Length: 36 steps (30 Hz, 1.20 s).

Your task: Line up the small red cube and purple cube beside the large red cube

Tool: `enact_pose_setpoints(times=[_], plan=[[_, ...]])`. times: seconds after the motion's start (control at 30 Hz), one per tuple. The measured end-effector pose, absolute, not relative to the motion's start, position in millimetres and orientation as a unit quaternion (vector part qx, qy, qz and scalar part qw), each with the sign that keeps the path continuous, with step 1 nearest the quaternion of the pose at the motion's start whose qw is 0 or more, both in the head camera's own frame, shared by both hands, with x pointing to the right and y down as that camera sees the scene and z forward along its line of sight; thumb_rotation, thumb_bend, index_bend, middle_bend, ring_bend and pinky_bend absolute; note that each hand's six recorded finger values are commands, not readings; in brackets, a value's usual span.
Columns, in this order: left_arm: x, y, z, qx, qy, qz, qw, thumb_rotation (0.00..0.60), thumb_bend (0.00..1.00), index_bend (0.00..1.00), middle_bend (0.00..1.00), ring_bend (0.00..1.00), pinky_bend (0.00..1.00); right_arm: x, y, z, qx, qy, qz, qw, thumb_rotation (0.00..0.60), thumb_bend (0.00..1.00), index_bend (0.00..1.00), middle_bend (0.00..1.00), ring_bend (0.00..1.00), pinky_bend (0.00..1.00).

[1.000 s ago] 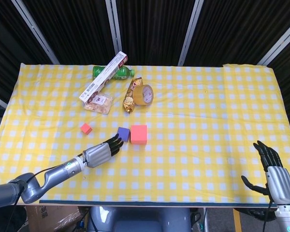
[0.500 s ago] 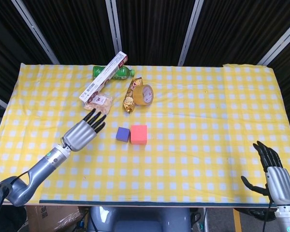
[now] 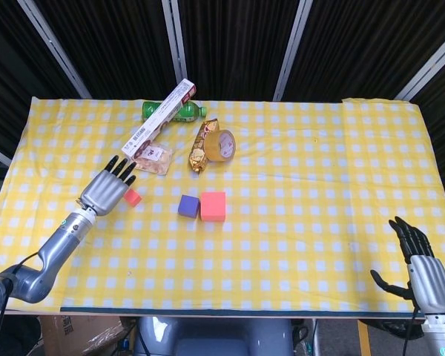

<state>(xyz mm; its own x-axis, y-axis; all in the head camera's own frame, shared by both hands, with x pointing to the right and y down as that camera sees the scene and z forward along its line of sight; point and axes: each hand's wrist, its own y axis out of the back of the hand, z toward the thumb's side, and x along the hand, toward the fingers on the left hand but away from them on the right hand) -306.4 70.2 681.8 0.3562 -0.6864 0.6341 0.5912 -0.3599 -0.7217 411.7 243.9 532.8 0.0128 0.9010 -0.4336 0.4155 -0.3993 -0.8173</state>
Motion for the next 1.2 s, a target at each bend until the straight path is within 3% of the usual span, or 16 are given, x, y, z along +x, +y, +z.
enact_pose_setpoints(times=[0.7, 1.2], plan=[[-298.7, 72.2, 714.6, -0.608, 0.02, -0.567, 0.555, 0.6, 0.25, 0.29, 0.0, 0.0, 0.0, 412.1, 243.3, 533.3, -0.669, -0.493, 0.503, 0.237, 0.6, 0.31, 0.0, 0.0, 0.0, 0.0], [-288.2, 75.2, 731.8, -0.613, 0.016, -0.566, 0.551, 0.6, 0.34, 0.32, 0.0, 0.0, 0.0, 412.3, 243.4, 533.4, -0.669, -0.495, 0.503, 0.235, 0.6, 0.31, 0.0, 0.0, 0.0, 0.0]])
